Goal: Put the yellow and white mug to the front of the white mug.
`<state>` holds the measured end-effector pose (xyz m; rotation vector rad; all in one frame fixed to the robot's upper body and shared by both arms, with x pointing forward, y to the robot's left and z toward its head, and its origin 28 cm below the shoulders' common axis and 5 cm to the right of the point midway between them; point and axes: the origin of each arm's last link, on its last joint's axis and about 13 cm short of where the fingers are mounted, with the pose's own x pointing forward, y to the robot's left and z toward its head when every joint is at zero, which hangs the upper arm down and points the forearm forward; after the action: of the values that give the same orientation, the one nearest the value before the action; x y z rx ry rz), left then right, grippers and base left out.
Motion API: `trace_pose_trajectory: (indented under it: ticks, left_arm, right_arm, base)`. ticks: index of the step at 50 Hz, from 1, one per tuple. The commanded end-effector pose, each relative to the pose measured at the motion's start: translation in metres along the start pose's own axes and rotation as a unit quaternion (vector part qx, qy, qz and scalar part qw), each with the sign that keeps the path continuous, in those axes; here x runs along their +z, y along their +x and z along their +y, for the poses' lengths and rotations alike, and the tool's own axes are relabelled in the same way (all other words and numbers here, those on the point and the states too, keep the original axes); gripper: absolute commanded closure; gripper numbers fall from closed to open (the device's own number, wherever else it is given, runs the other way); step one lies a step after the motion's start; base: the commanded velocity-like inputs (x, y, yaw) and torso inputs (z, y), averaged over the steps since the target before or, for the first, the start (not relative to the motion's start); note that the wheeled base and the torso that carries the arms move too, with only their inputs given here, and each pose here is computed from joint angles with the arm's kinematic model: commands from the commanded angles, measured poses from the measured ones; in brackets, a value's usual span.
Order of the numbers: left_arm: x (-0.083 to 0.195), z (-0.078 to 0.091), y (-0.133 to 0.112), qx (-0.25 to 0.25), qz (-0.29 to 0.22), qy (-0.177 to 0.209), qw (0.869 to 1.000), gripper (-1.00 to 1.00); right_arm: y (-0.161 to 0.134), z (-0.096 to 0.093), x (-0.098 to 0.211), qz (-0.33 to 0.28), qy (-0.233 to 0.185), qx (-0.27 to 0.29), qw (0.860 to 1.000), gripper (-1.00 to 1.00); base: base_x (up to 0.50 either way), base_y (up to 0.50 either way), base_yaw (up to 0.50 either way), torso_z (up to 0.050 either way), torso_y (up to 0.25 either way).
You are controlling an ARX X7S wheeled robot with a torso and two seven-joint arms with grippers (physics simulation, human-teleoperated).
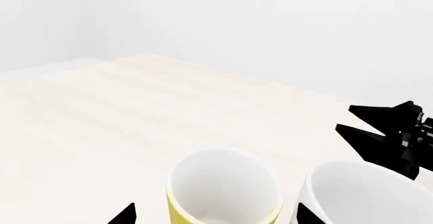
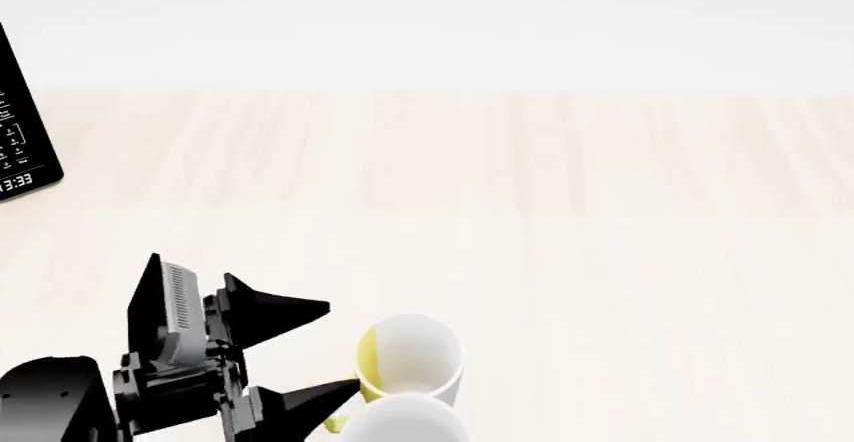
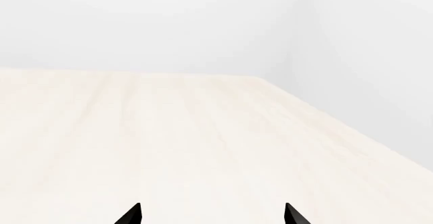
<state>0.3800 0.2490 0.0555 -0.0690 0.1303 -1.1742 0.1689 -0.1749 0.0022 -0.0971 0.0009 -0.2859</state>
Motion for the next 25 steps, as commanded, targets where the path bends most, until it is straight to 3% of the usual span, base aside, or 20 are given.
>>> trace_pose_trajectory:
  ticks: [1,11,17,25]
  left_arm:
    - [0.006,0.005,-0.008,-0.017,-0.056,-0.007,0.998,-1.0]
    - [0.016,0.009,-0.018,-0.013,-0.124,-0.014,0.992,-1.0]
    - [0.026,-0.01,-0.031,0.006,-0.151,0.002,0.988,-1.0]
    - [0.029,-0.027,-0.045,0.08,-0.172,0.021,0.982,-1.0]
  right_arm:
    - [-0.001,-0.002,0.001,-0.003,0.005,-0.003,1.0,-1.0]
    - [-0.002,-0.003,0.005,-0.008,0.007,-0.004,1.0,-1.0]
    - [-0.007,-0.006,0.015,-0.025,0.011,-0.011,1.0,-1.0]
    - [-0.013,-0.009,0.028,-0.047,0.014,-0.013,0.999,-1.0]
  base:
    - [0.0,0.0,0.0,0.0,0.0]
    - [0.0,0.0,0.0,0.0,0.0]
    - [0.0,0.0,0.0,0.0,0.0]
    - [0.0,0.0,0.0,0.0,0.0]
